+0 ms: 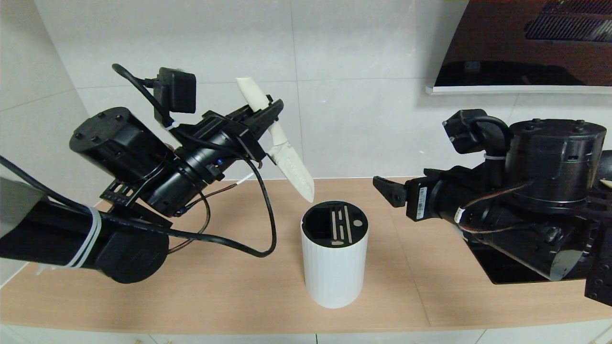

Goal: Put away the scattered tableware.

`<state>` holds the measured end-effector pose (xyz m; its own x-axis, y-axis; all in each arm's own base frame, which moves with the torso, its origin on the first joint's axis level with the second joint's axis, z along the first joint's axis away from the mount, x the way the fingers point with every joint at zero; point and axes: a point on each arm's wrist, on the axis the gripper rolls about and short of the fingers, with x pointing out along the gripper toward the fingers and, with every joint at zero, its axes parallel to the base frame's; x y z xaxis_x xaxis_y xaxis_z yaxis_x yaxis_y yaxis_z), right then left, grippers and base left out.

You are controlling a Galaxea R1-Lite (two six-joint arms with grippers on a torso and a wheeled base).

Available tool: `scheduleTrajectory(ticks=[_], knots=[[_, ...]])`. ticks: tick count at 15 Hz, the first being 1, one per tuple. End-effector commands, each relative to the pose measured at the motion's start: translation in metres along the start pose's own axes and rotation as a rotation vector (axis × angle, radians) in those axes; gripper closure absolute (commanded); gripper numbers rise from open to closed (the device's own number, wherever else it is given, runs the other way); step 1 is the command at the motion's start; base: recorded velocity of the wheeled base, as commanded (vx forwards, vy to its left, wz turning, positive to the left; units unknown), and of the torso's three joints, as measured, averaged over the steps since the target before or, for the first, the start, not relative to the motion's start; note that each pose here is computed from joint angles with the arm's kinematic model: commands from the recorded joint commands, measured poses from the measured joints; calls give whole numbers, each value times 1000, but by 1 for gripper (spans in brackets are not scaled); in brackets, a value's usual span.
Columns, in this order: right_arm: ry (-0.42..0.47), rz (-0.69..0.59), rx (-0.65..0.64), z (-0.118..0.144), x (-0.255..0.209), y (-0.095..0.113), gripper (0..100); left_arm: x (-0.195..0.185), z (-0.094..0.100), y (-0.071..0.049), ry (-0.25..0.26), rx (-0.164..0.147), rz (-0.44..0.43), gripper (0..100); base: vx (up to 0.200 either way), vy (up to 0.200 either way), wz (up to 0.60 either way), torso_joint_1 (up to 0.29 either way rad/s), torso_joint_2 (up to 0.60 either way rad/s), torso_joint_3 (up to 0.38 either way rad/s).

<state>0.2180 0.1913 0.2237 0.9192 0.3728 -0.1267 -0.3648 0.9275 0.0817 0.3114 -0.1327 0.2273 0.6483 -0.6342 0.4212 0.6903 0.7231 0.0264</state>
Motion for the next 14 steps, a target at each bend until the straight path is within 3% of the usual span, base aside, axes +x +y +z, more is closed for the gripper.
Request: scheduleTrajectory(ticks=[1,3,7,10,14], knots=[[6,-3,-2,-2,2,0,0,0,-5,0,15,18,0,100,0,0,0,0,0,0],[6,-3,-2,-2,2,0,0,-3,-17,-8,60,46,-16,100,0,0,0,0,0,0],[6,-3,-4,-2,2,0,0,-4,-33,-30,110,17,-75,100,0,0,0,0,0,0],[6,-3,-4,-2,2,0,0,-6,-41,-30,136,39,-75,100,0,0,0,0,0,0],[5,-4,-3,-2,1,0,0,-7,-48,-30,158,34,-70,100,0,0,0,0,0,0]])
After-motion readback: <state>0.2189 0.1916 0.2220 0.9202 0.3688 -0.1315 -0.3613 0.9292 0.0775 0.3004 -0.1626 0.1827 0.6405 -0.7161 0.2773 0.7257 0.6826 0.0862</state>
